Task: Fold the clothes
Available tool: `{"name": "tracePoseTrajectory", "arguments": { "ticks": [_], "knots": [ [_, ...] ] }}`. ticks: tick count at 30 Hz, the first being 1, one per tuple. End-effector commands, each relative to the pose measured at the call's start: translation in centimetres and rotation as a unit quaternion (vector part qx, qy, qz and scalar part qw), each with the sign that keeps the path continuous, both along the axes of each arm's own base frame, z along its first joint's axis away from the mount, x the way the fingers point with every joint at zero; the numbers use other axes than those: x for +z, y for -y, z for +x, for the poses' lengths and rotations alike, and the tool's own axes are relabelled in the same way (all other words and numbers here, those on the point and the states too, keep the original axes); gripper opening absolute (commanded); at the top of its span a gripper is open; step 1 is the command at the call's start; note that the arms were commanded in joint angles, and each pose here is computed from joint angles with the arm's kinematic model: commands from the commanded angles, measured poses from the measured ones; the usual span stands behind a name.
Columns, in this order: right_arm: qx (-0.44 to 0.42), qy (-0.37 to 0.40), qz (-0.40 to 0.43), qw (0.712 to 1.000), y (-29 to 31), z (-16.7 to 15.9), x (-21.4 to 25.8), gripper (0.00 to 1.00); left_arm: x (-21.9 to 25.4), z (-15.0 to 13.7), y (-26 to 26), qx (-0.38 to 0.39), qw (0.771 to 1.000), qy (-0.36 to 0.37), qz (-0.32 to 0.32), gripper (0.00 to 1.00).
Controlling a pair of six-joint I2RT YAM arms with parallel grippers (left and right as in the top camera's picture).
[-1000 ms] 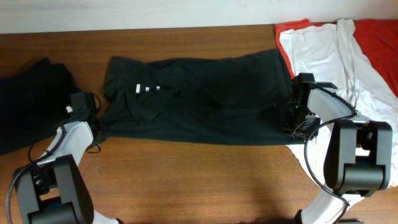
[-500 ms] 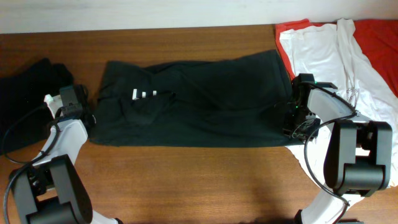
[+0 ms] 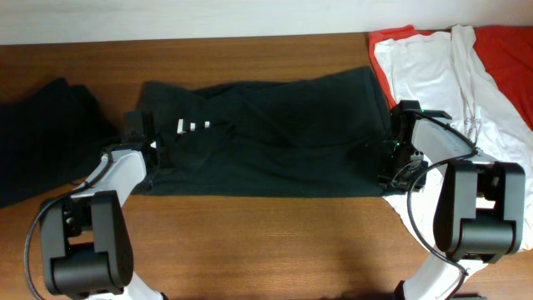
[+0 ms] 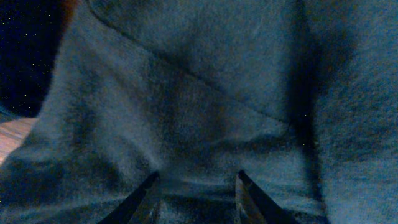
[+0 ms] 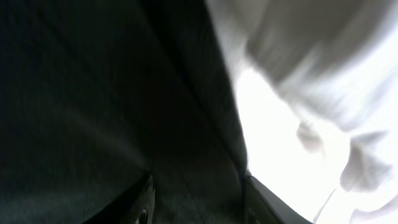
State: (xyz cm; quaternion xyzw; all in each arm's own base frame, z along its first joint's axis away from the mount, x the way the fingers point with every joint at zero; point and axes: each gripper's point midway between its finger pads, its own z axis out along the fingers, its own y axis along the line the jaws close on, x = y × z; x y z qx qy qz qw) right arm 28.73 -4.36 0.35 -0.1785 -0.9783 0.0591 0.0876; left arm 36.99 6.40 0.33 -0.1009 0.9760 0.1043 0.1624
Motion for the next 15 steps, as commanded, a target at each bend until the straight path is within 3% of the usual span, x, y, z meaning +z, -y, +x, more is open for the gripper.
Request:
{"name": "tracePoseTrajectory", "arguments": {
  "ticks": [1, 5, 9, 13, 14, 15],
  "knots": [
    [0.012, -0.039, 0.023, 0.999, -0.5, -1.8, -0.3, 0.50, -2.6, -4.0, 0.3, 0.020, 0.996, -0.088, -0.017, 0.45],
    [0.008, -0.089, 0.037, 0.995, -1.0, -4.2, 0.5, 0.57, -2.7, -10.6, 0.0, 0.106, 0.973, -0.203, -0.040, 0.44],
    [-0.003, -0.117, 0.053, 0.992, -1.6, -5.6, 1.4, 0.61, -2.3, -12.6, -1.5, 0.141, 0.961, -0.232, -0.050, 0.43],
    [0.007, 0.071, 0.056, 0.996, -1.6, 1.9, 6.8, 0.63, -0.5, -9.6, -1.9, 0.140, 0.975, -0.164, -0.056, 0.52],
    [0.013, 0.141, 0.038, 0.989, -0.9, 5.2, 9.4, 0.58, 0.7, -7.9, -1.8, 0.133, 0.981, -0.122, -0.067, 0.53],
    [0.025, 0.184, 0.027, 0.982, -0.5, 7.5, 11.0, 0.43, 1.7, -6.7, -1.7, 0.129, 0.985, -0.088, -0.074, 0.54]
  ]
}}
